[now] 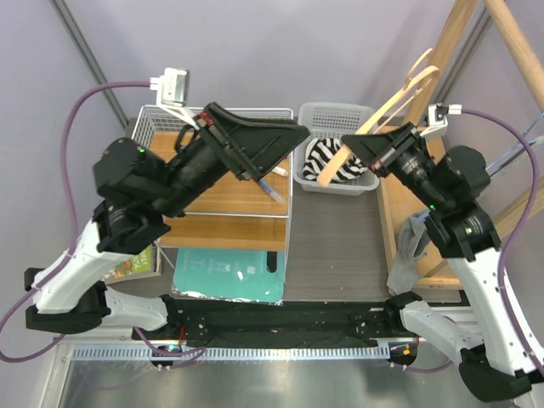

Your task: Remove the tank top from the hanger

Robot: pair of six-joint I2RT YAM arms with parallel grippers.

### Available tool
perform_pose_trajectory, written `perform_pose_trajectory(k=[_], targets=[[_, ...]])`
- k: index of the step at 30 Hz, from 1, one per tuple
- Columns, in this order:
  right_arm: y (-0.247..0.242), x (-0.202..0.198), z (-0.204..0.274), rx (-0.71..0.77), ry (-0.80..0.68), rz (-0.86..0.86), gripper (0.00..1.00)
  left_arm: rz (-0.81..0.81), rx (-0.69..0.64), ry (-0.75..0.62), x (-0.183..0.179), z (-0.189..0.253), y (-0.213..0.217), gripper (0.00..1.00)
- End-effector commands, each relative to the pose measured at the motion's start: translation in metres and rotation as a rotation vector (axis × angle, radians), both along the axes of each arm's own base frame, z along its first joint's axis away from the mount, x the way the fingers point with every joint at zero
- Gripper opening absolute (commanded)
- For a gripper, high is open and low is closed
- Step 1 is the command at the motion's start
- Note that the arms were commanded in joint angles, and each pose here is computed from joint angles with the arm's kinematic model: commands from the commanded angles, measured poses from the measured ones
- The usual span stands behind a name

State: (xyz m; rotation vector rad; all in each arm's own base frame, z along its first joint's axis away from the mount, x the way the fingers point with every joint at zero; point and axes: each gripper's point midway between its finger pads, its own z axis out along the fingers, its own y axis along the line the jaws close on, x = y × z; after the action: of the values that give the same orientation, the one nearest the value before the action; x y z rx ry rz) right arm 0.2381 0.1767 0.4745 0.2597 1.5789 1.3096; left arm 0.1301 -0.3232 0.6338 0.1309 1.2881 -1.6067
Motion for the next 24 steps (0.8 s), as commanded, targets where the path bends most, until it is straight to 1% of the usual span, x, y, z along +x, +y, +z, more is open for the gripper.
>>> perform_pose_trajectory(k=[1,2,3,4,5,6,7,8,9,10,13,15,18,19,20,21,24], targets=[[-0.021,0.050,0.048,0.163,-0.063,-0.211,0.01,-0.077,0.036,-0.069,-0.024,0.002,0.013,0.74],[-0.024,0.059,0.053,0.172,-0.065,-0.245,0.01,-0.095,0.045,-0.069,-0.028,0.000,0.013,0.74],[-0.032,0.081,0.046,0.172,-0.038,-0.332,0.01,-0.123,0.045,-0.079,-0.034,0.002,0.016,0.74],[-0.035,0.090,0.046,0.177,-0.038,-0.363,0.01,-0.125,0.046,-0.076,-0.035,0.001,0.016,0.74],[-0.037,0.096,0.050,0.181,-0.049,-0.386,0.01,-0.159,0.051,-0.088,-0.042,0.000,0.017,0.74],[-0.037,0.113,0.042,0.170,-0.031,-0.415,0.01,-0.177,0.049,-0.094,-0.046,0.000,0.020,0.74],[-0.043,0.122,0.041,0.160,-0.033,-0.473,0.01,-0.180,0.050,-0.095,-0.048,0.000,0.021,0.74],[-0.046,0.125,0.049,0.163,-0.052,-0.495,0.01,-0.182,0.059,-0.091,-0.048,-0.004,0.021,0.74],[-0.046,0.140,0.044,0.148,-0.045,-0.526,0.01,-0.178,0.054,-0.097,-0.051,-0.003,0.028,0.74],[-0.054,0.144,0.051,0.138,-0.068,-0.575,0.01,-0.174,0.060,-0.098,-0.051,-0.005,0.030,0.74],[-0.063,0.167,0.056,0.093,-0.085,-0.668,0.01,-0.124,0.090,-0.095,-0.046,-0.016,0.041,0.74],[-0.063,0.177,0.058,0.067,-0.080,-0.689,0.01,-0.086,0.107,-0.086,-0.041,-0.022,0.048,0.74],[-0.069,0.196,0.064,0.073,-0.067,-0.743,0.01,-0.061,0.105,-0.088,-0.042,-0.023,0.060,0.74],[-0.072,0.197,0.073,0.089,-0.076,-0.754,0.01,-0.062,0.102,-0.090,-0.044,-0.023,0.065,0.74],[-0.075,0.210,0.065,0.079,-0.057,-0.779,0.01,-0.065,0.105,-0.089,-0.045,-0.024,0.066,0.74],[-0.077,0.213,0.065,0.082,-0.049,-0.791,0.01,-0.066,0.106,-0.090,-0.046,-0.024,0.068,0.74],[-0.087,0.223,0.067,0.137,-0.046,-0.838,0.01,-0.063,0.108,-0.085,-0.048,-0.028,0.074,0.74]])
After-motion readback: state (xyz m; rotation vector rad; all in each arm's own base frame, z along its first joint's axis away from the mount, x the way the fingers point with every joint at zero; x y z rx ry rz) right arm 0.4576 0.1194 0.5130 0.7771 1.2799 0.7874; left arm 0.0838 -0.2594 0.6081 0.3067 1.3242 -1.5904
